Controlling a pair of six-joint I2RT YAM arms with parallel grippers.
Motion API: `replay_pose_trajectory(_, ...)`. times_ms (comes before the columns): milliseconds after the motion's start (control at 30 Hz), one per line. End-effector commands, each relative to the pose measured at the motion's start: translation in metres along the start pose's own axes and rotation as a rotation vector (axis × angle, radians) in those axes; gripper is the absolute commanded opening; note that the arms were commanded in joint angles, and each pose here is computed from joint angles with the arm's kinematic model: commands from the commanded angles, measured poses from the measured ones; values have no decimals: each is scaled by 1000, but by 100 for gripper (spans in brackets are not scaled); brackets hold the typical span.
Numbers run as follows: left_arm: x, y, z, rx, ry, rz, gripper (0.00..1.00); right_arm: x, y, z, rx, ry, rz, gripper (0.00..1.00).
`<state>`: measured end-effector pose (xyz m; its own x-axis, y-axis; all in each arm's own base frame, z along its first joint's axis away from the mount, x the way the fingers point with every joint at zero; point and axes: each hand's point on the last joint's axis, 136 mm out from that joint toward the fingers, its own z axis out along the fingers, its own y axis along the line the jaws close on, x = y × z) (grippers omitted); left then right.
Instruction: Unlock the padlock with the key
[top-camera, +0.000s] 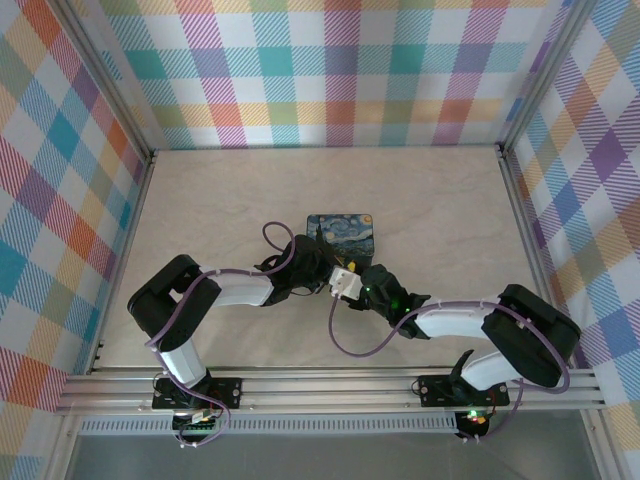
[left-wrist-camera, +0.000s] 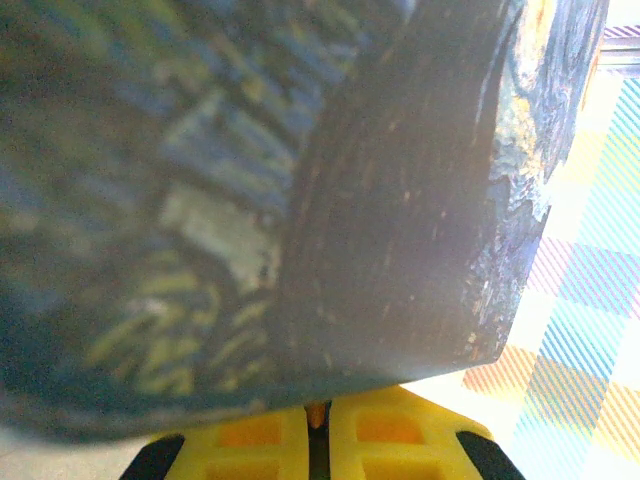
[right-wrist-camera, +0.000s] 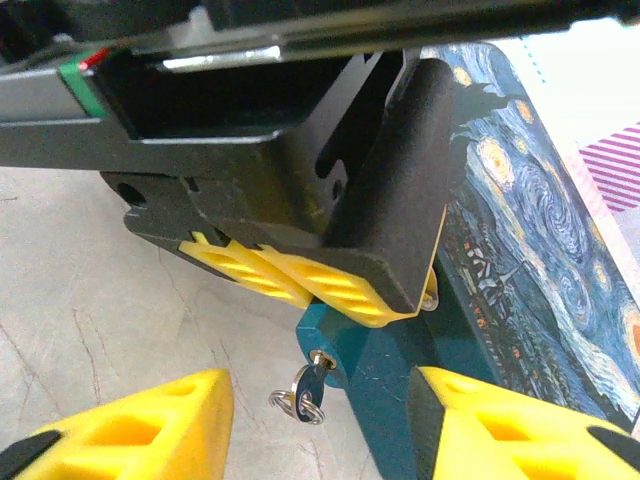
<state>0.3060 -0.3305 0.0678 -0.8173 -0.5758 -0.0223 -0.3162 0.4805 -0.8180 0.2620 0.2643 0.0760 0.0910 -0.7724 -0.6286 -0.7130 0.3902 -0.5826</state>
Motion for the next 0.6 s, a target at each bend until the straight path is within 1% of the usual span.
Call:
replay_pose_trajectory(0, 4, -25, -2, 73, 14, 2, 4, -15, -13, 1, 37, -42, 21, 45)
replay_pose_trajectory(367, 3, -23, -3, 70, 11, 1, 4, -10, -14, 4, 39, -13, 15, 23)
replay_pose_trajectory(567, 3, -25, -4, 73, 10, 1, 4, -5, -16, 7, 51, 22, 8, 16)
